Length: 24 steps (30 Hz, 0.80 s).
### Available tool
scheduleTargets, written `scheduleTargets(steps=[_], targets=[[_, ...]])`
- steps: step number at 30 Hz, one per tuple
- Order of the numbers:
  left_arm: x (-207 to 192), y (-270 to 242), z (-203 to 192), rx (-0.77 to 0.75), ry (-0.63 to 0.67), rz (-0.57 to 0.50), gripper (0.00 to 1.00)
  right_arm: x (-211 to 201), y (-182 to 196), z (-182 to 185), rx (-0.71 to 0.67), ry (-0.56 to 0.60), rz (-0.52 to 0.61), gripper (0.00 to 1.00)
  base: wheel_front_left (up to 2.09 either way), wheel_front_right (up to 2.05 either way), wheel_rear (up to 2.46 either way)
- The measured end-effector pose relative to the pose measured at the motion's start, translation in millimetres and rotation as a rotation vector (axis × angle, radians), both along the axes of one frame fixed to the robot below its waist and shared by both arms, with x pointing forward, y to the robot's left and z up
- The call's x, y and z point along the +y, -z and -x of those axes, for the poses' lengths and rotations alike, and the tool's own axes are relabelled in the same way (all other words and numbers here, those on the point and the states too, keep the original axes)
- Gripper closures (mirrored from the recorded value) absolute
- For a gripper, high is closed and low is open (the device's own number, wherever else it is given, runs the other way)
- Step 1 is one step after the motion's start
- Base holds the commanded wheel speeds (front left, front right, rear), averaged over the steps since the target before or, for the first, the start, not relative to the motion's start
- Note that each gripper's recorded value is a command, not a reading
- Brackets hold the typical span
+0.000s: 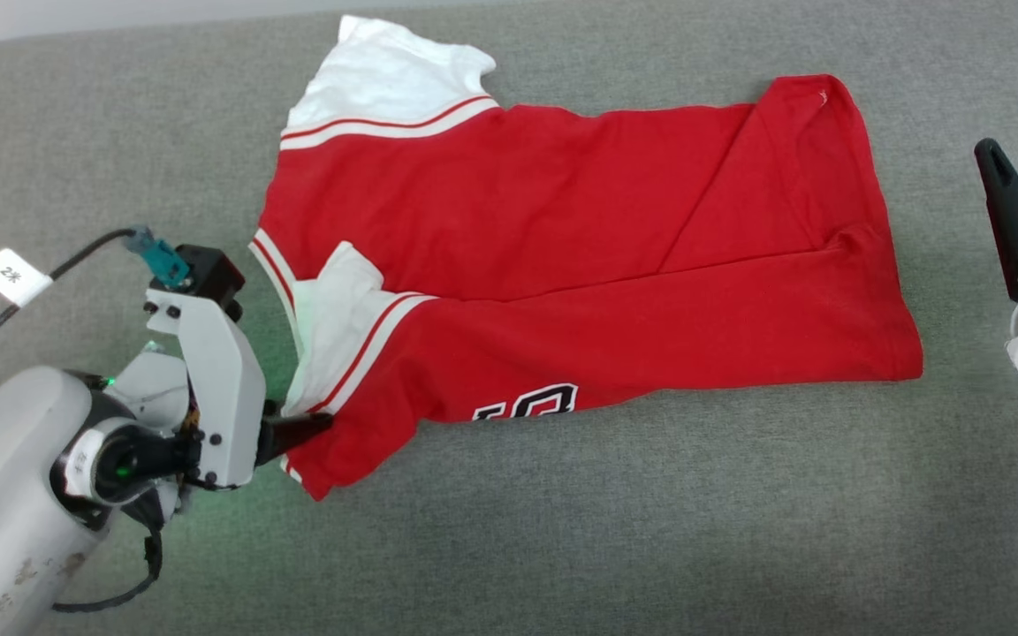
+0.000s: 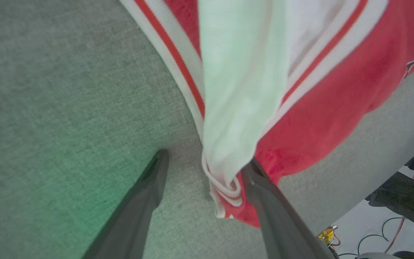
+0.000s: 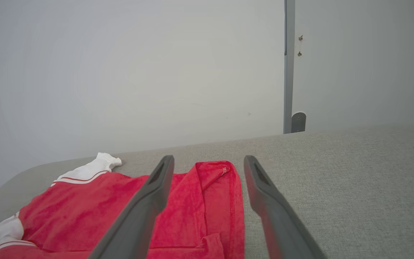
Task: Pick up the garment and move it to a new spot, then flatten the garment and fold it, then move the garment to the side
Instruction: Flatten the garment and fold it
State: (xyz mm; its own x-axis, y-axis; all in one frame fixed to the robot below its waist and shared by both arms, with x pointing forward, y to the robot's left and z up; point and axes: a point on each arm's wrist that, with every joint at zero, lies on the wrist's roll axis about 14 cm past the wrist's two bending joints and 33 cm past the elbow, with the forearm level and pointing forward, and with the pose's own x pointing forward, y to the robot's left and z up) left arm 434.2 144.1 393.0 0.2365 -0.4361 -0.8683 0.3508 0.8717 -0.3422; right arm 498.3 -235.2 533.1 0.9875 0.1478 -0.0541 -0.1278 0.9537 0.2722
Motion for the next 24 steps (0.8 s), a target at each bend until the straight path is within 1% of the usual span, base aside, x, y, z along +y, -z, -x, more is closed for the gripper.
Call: scheduleTargets(steps=[6,7,9,11,13,16,19,24], targets=[[-5,5,5,0.051,0.023,0.009,0.01,-5,-5,2,-0.007,0.007,0.014,0.0,0.0,0.0,0.0],[-6,5,5,0.058,0.019,0.018,0.41,-5,-6,2,-0.006,0.007,0.016,0.0,0.0,0.0,0.0],[-9,4,6,0.068,0.009,0.036,1.0,-6,-7,2,-0.005,0.005,0.022,0.0,0.0,0.0,0.0],[-9,4,6,0.071,0.007,0.042,1.0,-5,-6,3,0.011,-0.003,0.038,0.0,0.0,0.0,0.0],[-13,5,10,0.075,0.02,0.05,1.0,-1,0,5,0.056,-0.035,0.069,0.0,0.0,0.0,0.0],[-16,5,12,0.072,0.019,0.064,1.0,13,27,17,0.231,-0.145,0.179,0.0,0.0,0.0,0.0],[-17,4,11,0.062,0.021,0.074,1.0,20,62,41,0.463,-0.256,0.302,0.0,0.0,0.0,0.0],[-20,5,10,0.055,0.024,0.087,1.0,8,83,58,0.69,-0.314,0.426,0.0,0.0,0.0,0.0]])
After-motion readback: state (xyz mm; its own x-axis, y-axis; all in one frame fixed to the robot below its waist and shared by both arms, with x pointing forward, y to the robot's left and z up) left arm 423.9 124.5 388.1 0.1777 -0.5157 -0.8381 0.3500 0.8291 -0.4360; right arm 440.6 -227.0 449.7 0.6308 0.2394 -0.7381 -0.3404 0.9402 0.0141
